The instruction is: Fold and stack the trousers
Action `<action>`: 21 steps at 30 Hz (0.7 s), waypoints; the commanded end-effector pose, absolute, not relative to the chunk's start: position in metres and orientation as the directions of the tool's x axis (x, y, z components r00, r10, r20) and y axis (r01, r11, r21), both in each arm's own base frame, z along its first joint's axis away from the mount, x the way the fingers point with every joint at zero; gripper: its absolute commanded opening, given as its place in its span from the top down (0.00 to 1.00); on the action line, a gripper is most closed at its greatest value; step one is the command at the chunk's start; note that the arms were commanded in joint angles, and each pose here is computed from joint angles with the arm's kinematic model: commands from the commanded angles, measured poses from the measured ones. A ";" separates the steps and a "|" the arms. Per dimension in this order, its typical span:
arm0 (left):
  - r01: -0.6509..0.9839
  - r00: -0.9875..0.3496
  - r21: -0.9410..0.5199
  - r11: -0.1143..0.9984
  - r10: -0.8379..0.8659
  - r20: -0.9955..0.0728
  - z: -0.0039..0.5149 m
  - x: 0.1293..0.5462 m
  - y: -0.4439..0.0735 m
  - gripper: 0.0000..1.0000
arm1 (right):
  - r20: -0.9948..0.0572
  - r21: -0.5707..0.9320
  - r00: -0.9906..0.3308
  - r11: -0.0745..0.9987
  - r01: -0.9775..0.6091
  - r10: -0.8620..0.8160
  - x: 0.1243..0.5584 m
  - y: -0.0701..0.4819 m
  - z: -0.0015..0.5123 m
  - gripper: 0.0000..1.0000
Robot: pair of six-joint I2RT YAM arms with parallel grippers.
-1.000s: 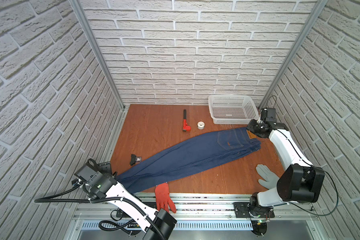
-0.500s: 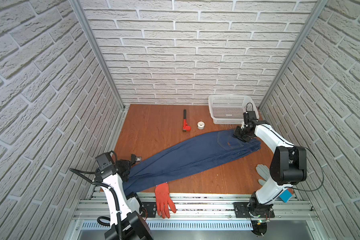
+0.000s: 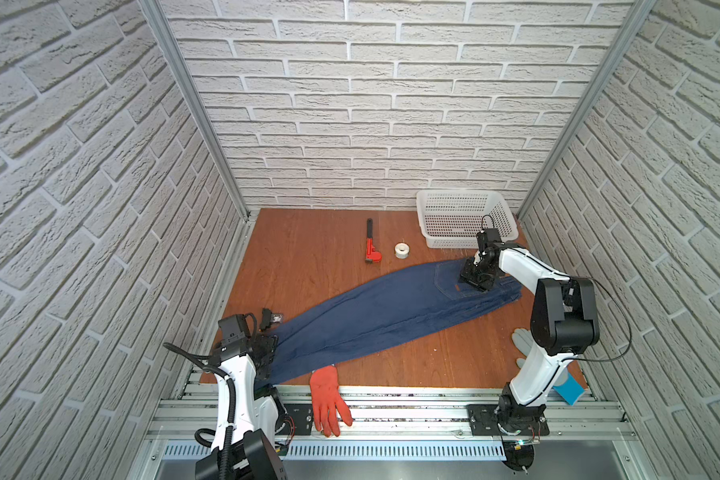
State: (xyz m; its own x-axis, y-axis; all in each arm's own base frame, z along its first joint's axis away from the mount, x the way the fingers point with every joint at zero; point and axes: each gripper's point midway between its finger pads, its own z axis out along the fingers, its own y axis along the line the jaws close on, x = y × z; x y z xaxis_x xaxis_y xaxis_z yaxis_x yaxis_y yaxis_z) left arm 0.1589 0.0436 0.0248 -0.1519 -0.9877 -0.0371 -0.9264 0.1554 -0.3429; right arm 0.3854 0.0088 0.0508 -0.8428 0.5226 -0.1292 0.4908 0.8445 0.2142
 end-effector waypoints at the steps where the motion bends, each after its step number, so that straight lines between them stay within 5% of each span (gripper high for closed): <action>1: -0.943 -0.100 -0.303 0.137 -0.986 -0.135 0.015 0.159 0.065 0.26 | -0.111 0.170 -0.830 0.834 0.526 0.546 0.377 0.005 0.042 0.57; 14: -0.919 -0.224 -0.305 0.250 -0.967 -0.119 0.003 0.259 0.102 0.27 | -0.030 0.034 -0.789 0.789 0.613 0.614 0.330 -0.009 0.017 0.58; 21: -0.872 -0.333 -0.345 0.347 -0.938 -0.099 0.001 0.322 0.103 0.27 | -0.078 0.003 -0.735 0.738 0.675 0.673 0.303 -0.019 0.020 0.57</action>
State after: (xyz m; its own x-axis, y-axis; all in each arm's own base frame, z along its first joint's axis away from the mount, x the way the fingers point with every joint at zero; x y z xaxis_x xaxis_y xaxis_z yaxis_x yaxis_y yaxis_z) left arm 0.3151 0.1053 0.0290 -0.2672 -0.9584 -0.1004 -0.8815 0.2852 -0.3764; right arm 0.3263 -0.0019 0.0232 -0.7763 0.6275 -0.0597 0.6212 0.7777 0.0959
